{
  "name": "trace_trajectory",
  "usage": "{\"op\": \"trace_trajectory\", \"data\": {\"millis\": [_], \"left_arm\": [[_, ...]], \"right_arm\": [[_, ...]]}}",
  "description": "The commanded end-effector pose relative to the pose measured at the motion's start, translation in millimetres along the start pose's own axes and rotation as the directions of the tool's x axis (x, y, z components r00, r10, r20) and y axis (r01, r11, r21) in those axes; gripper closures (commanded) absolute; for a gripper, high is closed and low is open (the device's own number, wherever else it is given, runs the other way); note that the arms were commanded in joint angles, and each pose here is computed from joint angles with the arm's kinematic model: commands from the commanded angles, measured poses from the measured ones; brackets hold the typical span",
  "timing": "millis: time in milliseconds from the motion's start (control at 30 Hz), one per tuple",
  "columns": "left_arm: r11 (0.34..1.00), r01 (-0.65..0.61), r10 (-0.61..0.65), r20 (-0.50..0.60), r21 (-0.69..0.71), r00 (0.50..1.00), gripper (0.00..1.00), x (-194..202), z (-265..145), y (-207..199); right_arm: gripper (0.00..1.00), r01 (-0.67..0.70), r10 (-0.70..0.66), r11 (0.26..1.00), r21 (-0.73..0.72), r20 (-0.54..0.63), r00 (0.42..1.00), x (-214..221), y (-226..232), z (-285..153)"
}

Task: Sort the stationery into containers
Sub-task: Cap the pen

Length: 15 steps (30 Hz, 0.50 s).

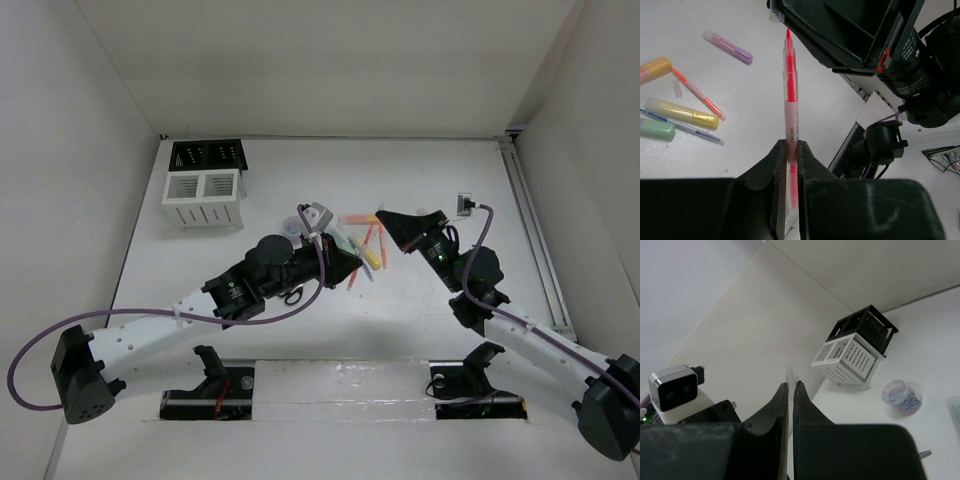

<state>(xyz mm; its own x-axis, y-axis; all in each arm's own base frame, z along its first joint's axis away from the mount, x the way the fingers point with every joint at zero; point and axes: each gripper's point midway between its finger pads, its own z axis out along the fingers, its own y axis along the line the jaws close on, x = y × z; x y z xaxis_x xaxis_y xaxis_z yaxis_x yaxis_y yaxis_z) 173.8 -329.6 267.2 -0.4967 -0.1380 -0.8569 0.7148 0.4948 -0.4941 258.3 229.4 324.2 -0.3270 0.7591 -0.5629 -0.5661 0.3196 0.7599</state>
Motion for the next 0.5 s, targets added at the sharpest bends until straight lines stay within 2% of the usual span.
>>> {"op": "trace_trajectory", "data": {"millis": [0,467], "left_arm": [[0.999,-0.022,0.020,0.032,0.042,0.999,1.00,-6.0,2.5,-7.4],[0.999,-0.021,0.020,0.018,0.046,1.000,1.00,-3.4,6.3,-7.9]], "right_arm": [[1.00,-0.002,0.004,0.996,-0.085,0.028,1.000,-8.1,20.6,-0.5],[1.00,0.007,-0.005,0.996,-0.085,0.029,1.000,-10.7,23.9,-1.7]]}}
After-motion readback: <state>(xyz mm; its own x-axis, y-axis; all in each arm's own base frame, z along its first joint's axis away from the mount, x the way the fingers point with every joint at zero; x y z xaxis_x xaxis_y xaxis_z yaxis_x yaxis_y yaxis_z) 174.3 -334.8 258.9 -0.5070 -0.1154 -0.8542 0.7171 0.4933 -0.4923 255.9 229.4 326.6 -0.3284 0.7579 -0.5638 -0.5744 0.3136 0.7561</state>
